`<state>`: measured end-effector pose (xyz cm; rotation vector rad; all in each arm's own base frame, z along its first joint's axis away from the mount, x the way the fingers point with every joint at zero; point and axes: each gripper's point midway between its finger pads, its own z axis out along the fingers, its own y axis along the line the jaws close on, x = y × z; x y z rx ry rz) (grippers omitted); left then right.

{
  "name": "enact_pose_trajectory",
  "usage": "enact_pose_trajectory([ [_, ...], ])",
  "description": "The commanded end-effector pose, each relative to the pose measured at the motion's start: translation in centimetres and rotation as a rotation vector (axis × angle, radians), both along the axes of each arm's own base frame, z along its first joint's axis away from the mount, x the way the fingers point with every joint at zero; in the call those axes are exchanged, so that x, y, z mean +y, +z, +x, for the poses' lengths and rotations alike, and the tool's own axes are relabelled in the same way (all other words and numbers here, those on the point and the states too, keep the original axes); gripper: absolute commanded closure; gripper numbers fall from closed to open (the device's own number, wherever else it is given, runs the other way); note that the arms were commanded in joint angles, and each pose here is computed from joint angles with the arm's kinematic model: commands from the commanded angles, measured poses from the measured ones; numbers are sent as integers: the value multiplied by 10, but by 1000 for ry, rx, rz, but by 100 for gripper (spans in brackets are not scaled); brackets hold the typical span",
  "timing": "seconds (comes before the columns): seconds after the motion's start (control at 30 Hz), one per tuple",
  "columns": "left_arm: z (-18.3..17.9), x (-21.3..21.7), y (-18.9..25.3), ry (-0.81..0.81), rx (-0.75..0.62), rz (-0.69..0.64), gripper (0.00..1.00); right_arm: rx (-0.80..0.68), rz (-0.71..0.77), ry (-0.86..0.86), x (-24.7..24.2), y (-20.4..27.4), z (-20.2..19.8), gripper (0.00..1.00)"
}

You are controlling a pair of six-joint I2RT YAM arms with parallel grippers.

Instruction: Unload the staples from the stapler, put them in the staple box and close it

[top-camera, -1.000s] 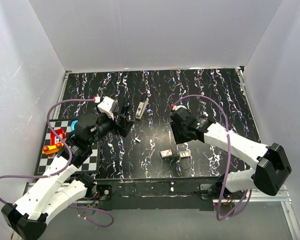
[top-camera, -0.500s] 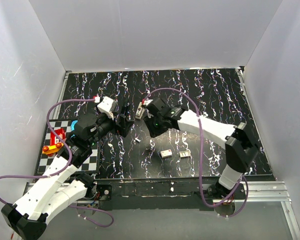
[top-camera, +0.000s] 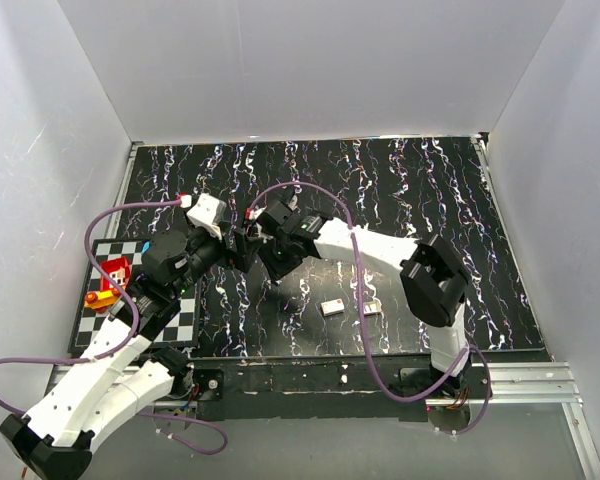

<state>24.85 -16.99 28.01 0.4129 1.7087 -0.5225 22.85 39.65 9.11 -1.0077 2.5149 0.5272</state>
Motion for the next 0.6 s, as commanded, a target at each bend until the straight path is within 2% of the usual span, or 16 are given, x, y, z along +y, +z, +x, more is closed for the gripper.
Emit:
enact_pose_trajectory([
  [0.0,1,8,0,38,-5,6,15,-7,44,49,22,8,0,59],
  [0.57,2,6,-2,33,4,7,15,19,15,62,34,-18,-2,57],
])
